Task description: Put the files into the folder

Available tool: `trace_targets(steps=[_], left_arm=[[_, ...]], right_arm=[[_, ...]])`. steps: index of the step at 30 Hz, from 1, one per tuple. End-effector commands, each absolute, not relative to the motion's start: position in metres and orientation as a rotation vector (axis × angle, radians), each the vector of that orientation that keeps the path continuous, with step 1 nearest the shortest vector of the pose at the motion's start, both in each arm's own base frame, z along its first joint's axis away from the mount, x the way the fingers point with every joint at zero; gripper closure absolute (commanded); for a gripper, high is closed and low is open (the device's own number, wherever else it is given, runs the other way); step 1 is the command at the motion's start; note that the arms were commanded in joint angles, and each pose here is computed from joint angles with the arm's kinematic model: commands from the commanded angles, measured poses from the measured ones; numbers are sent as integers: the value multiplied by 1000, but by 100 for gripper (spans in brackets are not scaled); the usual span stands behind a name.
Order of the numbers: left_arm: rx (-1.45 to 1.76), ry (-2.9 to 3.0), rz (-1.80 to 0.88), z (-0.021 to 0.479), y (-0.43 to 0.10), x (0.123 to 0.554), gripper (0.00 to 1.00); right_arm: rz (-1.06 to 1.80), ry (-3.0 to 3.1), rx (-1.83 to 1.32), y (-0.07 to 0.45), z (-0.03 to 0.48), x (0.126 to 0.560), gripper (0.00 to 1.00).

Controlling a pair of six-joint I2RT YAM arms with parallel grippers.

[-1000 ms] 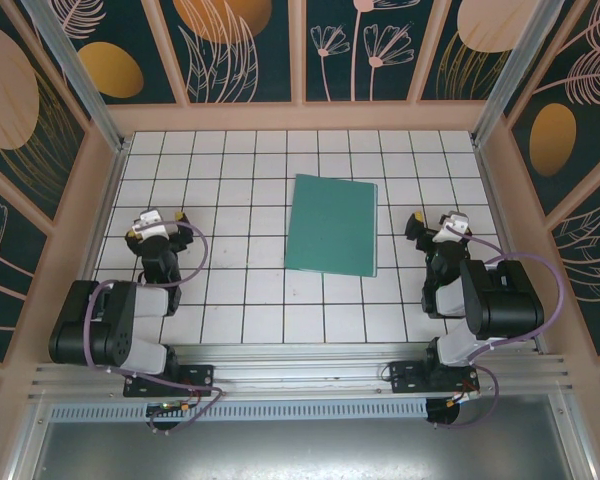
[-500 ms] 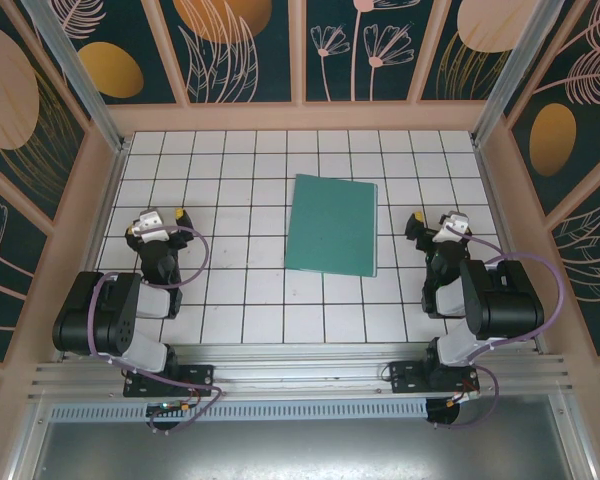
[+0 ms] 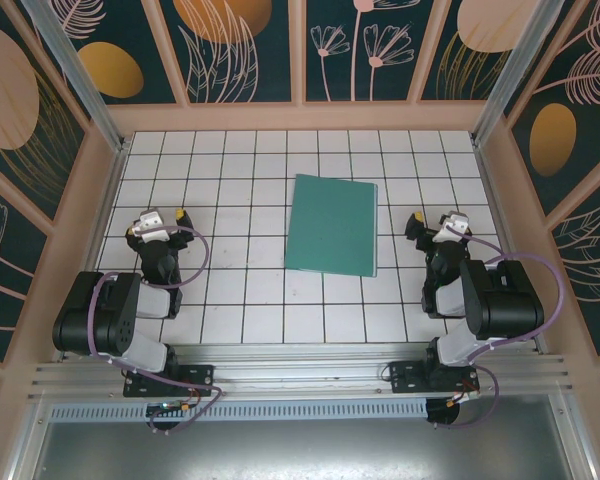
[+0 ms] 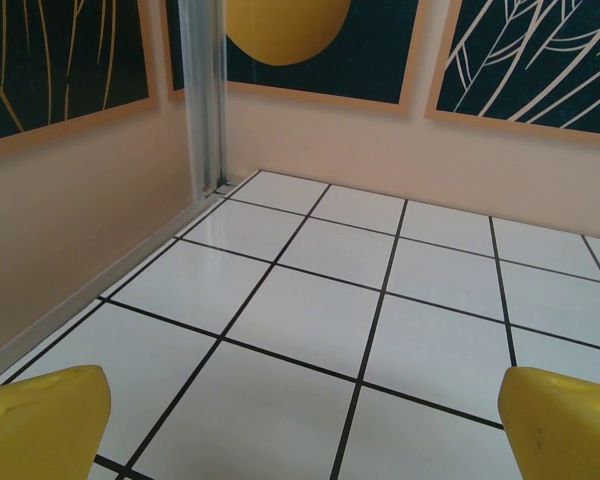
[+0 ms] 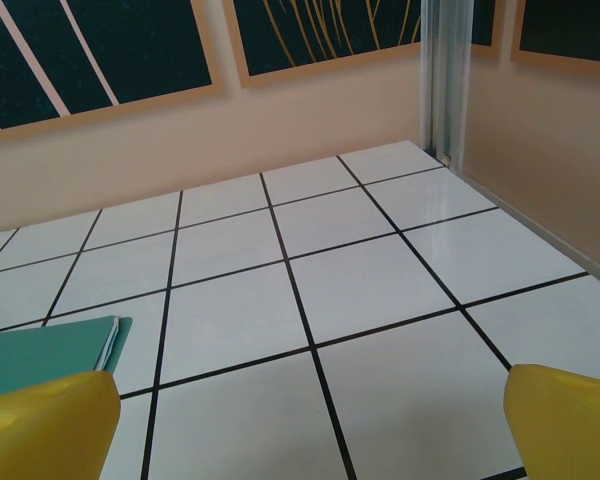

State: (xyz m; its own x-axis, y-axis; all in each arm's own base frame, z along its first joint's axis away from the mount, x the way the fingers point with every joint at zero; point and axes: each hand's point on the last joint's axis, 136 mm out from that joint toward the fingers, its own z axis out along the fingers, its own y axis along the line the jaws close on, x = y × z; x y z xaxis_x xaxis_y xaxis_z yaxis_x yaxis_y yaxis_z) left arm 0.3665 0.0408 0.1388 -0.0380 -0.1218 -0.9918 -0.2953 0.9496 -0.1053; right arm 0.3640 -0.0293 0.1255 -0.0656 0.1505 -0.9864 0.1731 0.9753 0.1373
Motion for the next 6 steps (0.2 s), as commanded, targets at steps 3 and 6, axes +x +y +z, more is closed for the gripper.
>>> trace_targets(steps=[3, 6], left_arm=[[-310, 1615, 150, 139, 42, 367, 1], [-310, 1616, 151, 139, 42, 367, 1]], right_arm=[[-25, 1636, 234, -28, 129, 369, 1], [-28, 1631, 231, -28, 130, 369, 1]])
